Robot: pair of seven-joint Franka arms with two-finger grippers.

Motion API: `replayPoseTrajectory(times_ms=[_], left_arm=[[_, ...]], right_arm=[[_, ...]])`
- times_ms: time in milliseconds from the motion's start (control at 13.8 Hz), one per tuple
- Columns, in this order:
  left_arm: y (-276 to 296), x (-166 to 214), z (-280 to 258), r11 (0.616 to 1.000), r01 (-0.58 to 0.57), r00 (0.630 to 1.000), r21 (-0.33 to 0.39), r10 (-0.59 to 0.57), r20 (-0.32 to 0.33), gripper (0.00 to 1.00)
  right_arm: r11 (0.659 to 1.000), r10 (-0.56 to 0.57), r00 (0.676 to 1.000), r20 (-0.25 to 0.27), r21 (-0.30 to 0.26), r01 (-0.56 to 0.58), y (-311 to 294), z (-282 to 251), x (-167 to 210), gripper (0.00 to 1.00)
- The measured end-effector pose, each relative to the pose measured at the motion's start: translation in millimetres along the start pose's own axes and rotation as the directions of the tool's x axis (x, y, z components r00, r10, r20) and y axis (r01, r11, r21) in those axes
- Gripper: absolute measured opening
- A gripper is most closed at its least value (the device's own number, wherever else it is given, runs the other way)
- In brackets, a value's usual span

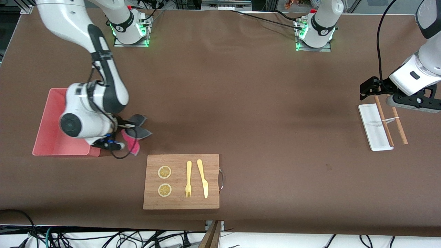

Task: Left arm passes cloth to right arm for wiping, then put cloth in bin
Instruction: 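Carry the cloth with the right gripper over the pink bin, then open the right gripper to drop the cloth into the bin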

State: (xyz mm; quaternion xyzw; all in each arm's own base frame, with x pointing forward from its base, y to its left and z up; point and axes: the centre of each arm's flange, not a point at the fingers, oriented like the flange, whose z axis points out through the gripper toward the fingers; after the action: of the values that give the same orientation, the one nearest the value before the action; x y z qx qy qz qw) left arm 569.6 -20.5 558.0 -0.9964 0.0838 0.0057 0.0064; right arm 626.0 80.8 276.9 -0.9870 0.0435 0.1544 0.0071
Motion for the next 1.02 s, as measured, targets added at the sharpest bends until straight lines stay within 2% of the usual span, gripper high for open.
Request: replayPoseTrajectory(times_ms=[218, 508, 653, 798, 1016], left_arm=[[0.0, 0.1, 0.3, 1.000, 0.000, 1.000, 0.000, 0.000, 0.001, 1.00], [-0.1, 0.4, 0.9, 1.000, 0.000, 1.000, 0.000, 0.000, 0.002, 1.00], [-0.1, 0.5, 1.1, 1.000, 0.000, 1.000, -0.001, 0.000, 0.002, 1.00], [-0.2, 0.6, 1.3, 1.000, 0.000, 1.000, -0.001, 0.000, 0.003, 1.00], [-0.2, 0.7, 1.5, 1.000, 0.000, 1.000, -0.001, 0.000, 0.003, 1.00]], right_arm=[[0.998, -0.057, 0.998, -0.016, -0.039, 0.057, 38.9, -54.2, -16.1, 0.06], [0.990, -0.102, 0.994, -0.041, -0.098, 0.097, 103.0, -137.8, -60.3, 0.06], [0.986, -0.121, 0.991, -0.061, -0.122, 0.113, 147.2, -171.4, -83.8, 0.10], [0.987, -0.122, 0.990, -0.070, -0.119, 0.113, 184.2, -181.0, -96.9, 0.23], [0.986, -0.124, 0.988, -0.089, -0.120, 0.113, 205.9, -160.9, -86.1, 0.54]])
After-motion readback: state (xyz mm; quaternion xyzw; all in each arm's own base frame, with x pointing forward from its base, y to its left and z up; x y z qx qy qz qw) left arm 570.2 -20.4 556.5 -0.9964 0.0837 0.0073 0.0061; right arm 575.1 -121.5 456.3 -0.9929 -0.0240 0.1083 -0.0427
